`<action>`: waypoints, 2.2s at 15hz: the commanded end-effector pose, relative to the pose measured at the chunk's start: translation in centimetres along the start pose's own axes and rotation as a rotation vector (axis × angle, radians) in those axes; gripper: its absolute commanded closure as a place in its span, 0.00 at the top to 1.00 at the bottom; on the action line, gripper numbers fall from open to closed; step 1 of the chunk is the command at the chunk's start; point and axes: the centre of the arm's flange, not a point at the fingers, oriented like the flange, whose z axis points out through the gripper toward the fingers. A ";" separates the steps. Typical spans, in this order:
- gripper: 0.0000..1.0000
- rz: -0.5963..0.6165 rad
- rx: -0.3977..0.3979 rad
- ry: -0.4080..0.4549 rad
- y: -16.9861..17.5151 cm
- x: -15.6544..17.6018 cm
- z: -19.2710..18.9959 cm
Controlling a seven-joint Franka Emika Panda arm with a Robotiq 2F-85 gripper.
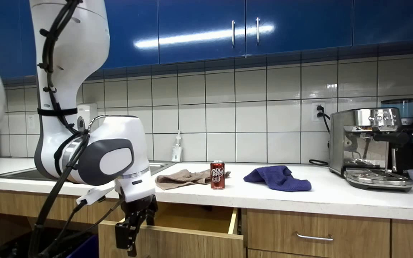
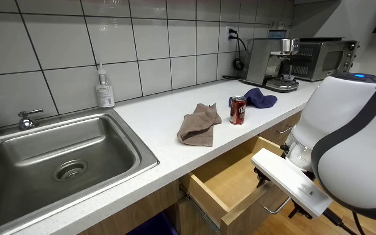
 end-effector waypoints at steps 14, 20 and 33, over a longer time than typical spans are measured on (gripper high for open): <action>1.00 -0.007 -0.035 -0.022 2.1 -0.3 -1.4; 1.00 0.007 -0.002 0.012 0.5 1.4 -2.8; 1.00 -0.048 0.003 0.007 -0.6 2.6 -5.1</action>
